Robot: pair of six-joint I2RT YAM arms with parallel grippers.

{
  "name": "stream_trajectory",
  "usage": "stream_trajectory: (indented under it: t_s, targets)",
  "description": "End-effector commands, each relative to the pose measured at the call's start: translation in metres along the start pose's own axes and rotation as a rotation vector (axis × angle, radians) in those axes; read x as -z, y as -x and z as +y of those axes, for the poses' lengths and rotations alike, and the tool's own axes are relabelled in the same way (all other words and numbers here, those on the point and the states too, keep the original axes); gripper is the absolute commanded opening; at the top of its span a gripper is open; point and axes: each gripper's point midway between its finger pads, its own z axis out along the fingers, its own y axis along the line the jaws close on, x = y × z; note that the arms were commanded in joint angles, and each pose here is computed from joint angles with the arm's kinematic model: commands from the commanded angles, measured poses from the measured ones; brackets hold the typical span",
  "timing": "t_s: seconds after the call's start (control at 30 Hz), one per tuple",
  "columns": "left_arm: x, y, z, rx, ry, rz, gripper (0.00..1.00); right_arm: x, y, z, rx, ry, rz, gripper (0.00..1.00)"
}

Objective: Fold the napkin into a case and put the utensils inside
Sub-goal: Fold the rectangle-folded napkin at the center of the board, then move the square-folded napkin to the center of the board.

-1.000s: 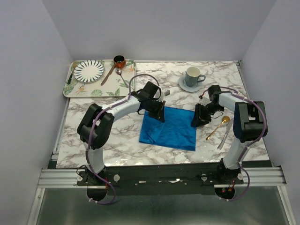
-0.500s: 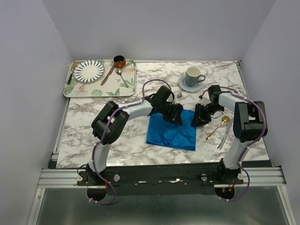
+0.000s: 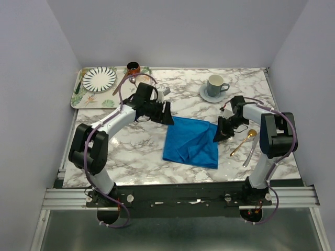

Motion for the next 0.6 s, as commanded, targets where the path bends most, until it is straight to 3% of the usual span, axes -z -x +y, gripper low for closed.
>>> stream_trajectory:
  t_s: [0.0,0.13,0.27,0.33,0.4,0.57]
  targets:
    - [0.030,-0.064,0.019,-0.262,0.058,0.183,0.65,-0.011,-0.023,0.011,0.027,0.043,0.089,0.10]
    - [0.053,-0.089,0.025,-0.442,0.068,0.252,0.64,-0.018,-0.043,0.029,0.071,0.082,0.143,0.04]
    - [0.070,-0.106,0.036,-0.563,0.118,0.300,0.63,-0.028,-0.065,0.053,0.110,0.143,0.202,0.06]
    - [0.075,-0.119,0.042,-0.637,0.113,0.324,0.63,-0.025,-0.074,0.068,0.120,0.201,0.216,0.26]
    - [0.082,-0.133,0.043,-0.702,0.103,0.343,0.63,-0.013,-0.077,0.072,0.149,0.202,0.217,0.54]
    - [0.087,-0.165,0.052,-0.856,0.104,0.460,0.54,0.017,-0.084,0.068,0.172,0.207,0.238,0.57]
